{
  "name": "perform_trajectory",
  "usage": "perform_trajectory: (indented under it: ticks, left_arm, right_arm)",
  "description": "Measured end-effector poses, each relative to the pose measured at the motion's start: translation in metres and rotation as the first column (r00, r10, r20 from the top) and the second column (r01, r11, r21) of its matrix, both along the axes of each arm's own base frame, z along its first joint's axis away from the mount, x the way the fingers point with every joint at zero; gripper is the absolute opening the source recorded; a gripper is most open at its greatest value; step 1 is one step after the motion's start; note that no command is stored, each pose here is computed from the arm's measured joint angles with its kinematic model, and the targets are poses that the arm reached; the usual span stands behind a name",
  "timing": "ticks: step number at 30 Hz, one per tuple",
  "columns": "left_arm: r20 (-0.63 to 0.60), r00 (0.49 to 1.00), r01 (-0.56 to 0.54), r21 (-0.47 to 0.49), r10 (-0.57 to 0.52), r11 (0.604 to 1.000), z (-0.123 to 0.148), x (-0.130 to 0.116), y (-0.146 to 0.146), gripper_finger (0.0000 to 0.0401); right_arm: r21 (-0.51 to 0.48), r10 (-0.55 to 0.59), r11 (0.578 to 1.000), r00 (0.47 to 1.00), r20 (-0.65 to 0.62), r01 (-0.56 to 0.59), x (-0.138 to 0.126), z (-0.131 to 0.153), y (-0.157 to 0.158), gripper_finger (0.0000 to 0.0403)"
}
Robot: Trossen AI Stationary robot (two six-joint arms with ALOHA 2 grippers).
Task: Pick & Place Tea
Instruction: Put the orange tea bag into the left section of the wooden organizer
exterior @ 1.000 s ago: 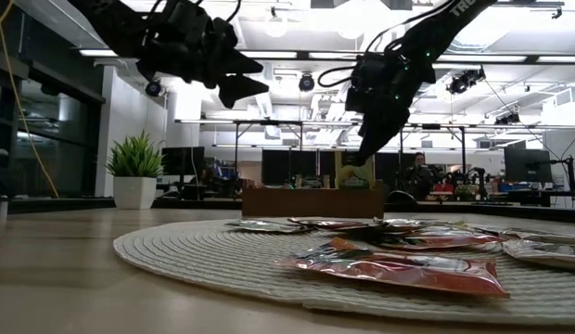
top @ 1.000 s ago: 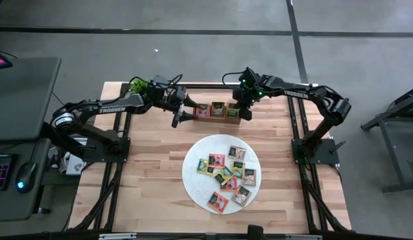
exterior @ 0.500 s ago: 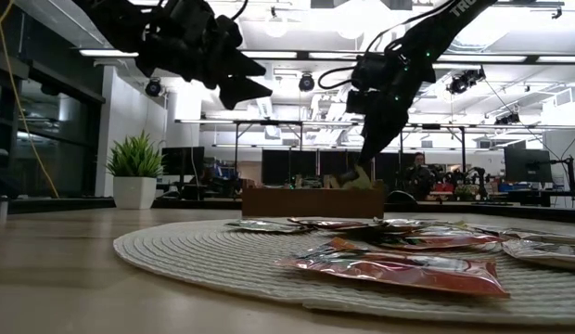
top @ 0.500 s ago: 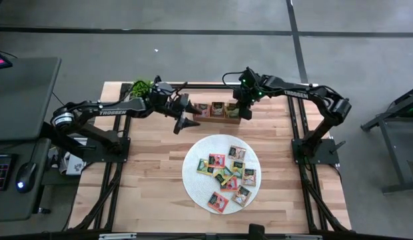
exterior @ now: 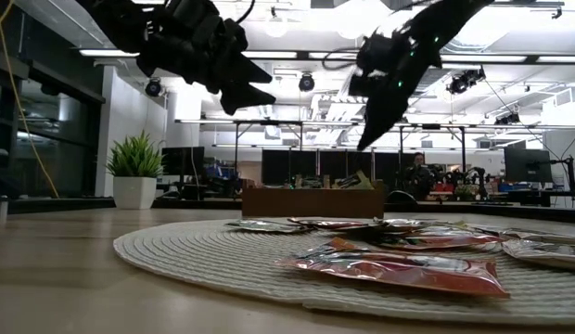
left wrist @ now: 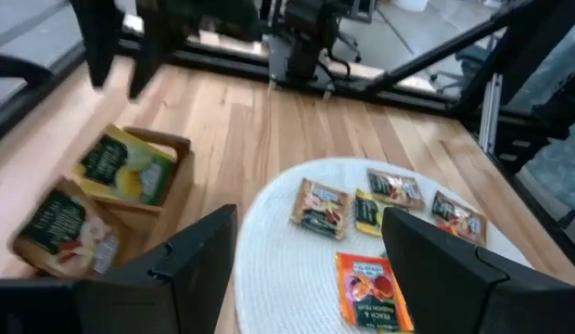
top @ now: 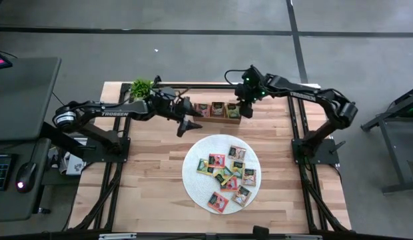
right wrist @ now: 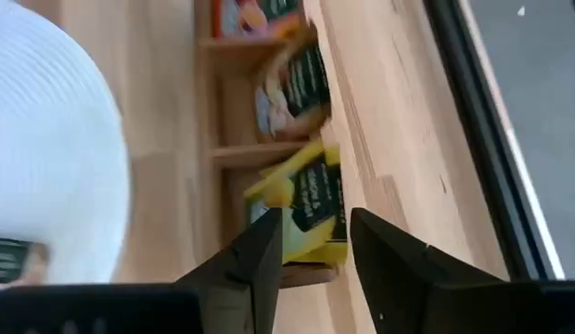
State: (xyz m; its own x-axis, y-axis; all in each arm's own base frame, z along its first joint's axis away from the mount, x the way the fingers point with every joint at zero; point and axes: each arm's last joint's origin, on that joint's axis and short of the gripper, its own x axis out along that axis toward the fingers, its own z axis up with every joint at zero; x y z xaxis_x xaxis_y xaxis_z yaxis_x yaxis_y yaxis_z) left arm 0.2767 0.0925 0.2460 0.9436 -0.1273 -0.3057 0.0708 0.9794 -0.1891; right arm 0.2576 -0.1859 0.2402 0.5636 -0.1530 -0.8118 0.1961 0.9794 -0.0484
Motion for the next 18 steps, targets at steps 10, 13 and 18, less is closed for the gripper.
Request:
perform_trajectory:
  ticks: [10, 13, 18]
  left_arm:
    - [-0.098, 0.995, -0.01, -0.052, 0.004, 0.999, -0.021, 0.022, -0.039, 0.0266]
    - [-0.12, 0.993, -0.002, -0.067, -0.006, 0.998, -0.028, 0.027, -0.05, 0.0266]
    - [-0.186, 0.982, 0.012, -0.088, -0.028, 0.996, -0.045, 0.035, -0.068, 0.0266]
  right_arm:
    - [0.185, 0.062, 0.979, 0.987, 0.147, -0.089, 0.005, 0.03, 0.047, 0.0126]
    - [0.188, 0.138, 0.968, 0.98, 0.147, -0.164, 0.016, 0.028, 0.068, 0.0126]
    - [0.143, 0.175, 0.972, 0.979, 0.106, -0.189, 0.027, 0.008, 0.104, 0.0122]
